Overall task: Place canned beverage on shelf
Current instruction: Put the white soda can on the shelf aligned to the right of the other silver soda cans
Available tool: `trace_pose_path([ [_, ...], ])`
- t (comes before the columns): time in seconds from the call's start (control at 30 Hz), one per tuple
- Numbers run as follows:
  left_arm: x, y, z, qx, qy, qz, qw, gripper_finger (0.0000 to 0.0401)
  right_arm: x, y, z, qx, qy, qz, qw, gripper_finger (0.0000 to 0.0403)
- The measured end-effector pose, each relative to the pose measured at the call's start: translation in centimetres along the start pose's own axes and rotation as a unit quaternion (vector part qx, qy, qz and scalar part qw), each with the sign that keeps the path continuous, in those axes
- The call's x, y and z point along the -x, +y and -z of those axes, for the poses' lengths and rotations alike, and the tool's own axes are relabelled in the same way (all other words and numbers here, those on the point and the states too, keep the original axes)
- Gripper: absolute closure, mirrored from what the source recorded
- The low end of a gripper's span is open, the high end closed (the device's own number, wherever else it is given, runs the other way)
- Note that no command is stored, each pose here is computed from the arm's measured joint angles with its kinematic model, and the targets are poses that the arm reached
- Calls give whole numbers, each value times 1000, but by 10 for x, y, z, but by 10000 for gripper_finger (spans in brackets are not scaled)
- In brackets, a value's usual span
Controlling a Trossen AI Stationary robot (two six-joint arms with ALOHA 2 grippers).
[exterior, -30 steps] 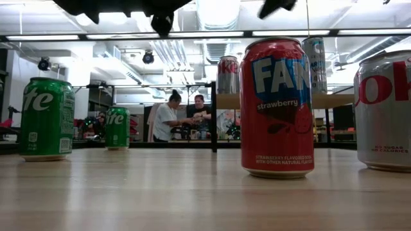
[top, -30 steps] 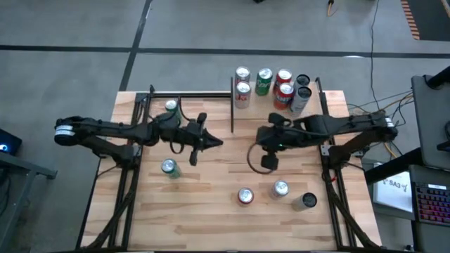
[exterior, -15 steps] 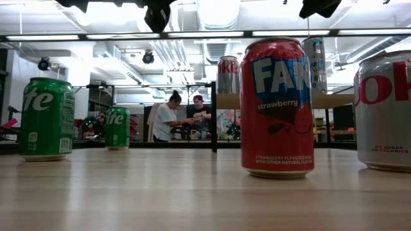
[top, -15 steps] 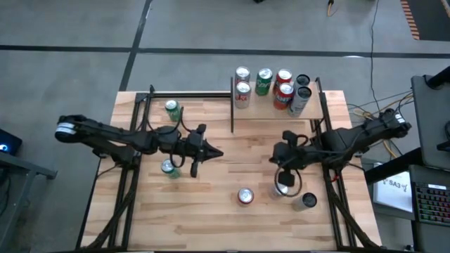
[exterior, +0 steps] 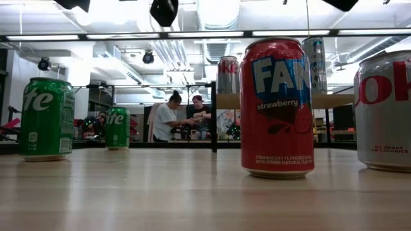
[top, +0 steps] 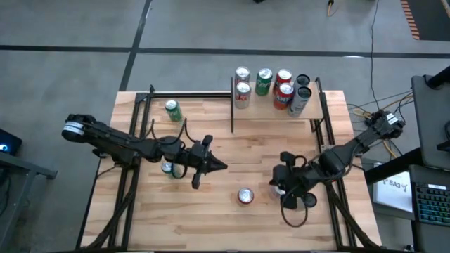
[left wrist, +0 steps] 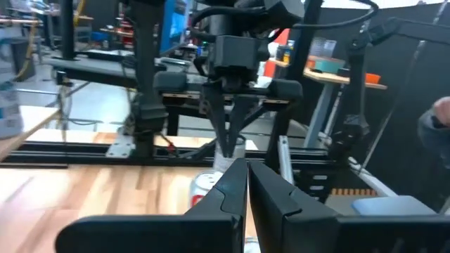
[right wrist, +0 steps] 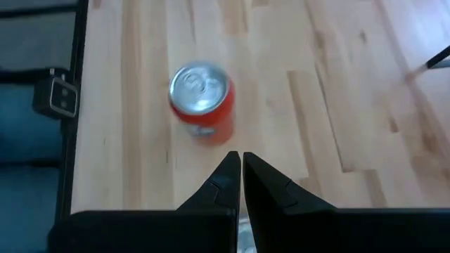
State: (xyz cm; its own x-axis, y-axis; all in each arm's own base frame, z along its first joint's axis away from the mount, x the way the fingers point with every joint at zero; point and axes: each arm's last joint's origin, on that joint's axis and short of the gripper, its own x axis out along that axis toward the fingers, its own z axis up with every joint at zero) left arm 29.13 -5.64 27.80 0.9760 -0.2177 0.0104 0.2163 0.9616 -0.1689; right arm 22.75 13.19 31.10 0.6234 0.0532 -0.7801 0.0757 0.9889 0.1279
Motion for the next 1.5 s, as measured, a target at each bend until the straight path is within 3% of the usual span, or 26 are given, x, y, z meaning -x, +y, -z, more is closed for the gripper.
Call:
trace_pose_path([
  [0.4,-11,-10,12,10,-15,0,1000,401,-4,37,-1,36,117,51,991,394],
  [0.6,-11,-10,12,12,-15,0,1000,401,2,52,-10,40,167,30,985,394],
  [0.73,-11,-10,12,6,-15,0,1000,401,12,52,-13,43,205,49,977,394],
  [0.8,-11,-10,11,5,-15,0,1000,401,19,49,-11,18,248,51,967,394],
  [0.9,-10,-10,10,3,-18,1,1000,401,30,44,-8,-65,314,28,947,394],
  [1.0,-9,-10,9,-4,-20,1,1000,401,43,38,-5,-167,334,25,927,394],
  [1.13,-9,-11,8,-11,-22,1,1000,401,59,33,4,-305,351,49,884,394],
  [1.3,-9,-11,8,-12,-23,1,1000,401,66,31,2,-355,302,56,883,384],
  [1.5,-9,-11,7,-4,-26,3,1000,401,63,32,8,-365,335,91,864,310],
])
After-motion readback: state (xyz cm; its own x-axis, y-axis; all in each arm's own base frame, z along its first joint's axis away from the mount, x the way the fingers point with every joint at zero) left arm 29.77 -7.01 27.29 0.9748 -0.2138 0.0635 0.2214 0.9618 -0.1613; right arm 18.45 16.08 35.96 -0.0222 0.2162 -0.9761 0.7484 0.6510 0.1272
